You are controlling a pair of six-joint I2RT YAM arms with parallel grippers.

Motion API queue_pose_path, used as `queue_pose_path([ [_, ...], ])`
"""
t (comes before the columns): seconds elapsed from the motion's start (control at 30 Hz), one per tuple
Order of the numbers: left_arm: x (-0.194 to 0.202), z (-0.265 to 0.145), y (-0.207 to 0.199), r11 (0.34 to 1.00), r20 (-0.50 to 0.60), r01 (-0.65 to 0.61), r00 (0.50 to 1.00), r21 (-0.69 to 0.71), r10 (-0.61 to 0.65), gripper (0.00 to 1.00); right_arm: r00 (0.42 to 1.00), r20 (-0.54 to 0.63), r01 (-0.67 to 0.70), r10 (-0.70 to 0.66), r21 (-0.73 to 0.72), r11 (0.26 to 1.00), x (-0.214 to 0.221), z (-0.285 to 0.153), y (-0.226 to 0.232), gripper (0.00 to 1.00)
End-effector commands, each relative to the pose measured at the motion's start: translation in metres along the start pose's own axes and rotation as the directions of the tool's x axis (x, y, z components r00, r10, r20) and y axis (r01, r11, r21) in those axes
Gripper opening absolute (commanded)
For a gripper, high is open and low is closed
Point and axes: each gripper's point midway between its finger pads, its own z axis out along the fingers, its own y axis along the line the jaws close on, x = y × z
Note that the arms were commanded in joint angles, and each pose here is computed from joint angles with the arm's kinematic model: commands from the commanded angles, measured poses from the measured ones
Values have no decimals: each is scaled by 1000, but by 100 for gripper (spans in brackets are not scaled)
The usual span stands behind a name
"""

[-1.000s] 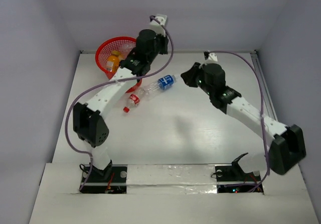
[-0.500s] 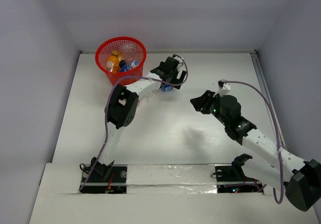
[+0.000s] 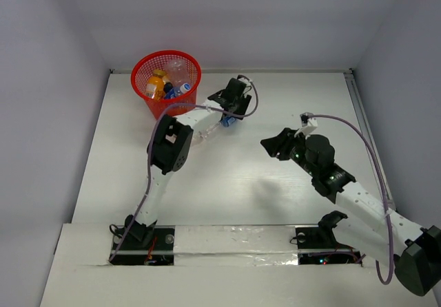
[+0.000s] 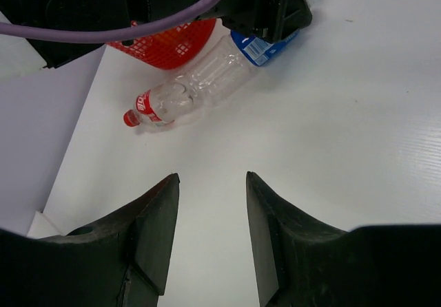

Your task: Put the plastic bottles in the bin

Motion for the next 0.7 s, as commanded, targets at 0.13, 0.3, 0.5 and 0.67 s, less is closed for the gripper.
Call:
queue_pose_path([
  [0.13, -144, -116, -13, 981, 370, 100, 916, 164, -155, 33, 996, 86, 28, -23, -63, 998, -31, -17, 24, 49],
  [0.3, -232, -237, -10, 955, 611, 88, 751, 282, -249, 33, 996, 81, 41, -37, -48, 998, -30, -17, 21, 49],
  [0.5, -278, -340, 96, 956, 776, 240, 566, 167, -278, 35, 998, 60, 28, -23, -82, 996, -21, -12, 23, 49],
  [0.67, -256, -346, 208, 892, 808, 445, 492, 86, -323, 36, 998, 58, 31, -24, -114, 993, -19, -12, 28, 49],
])
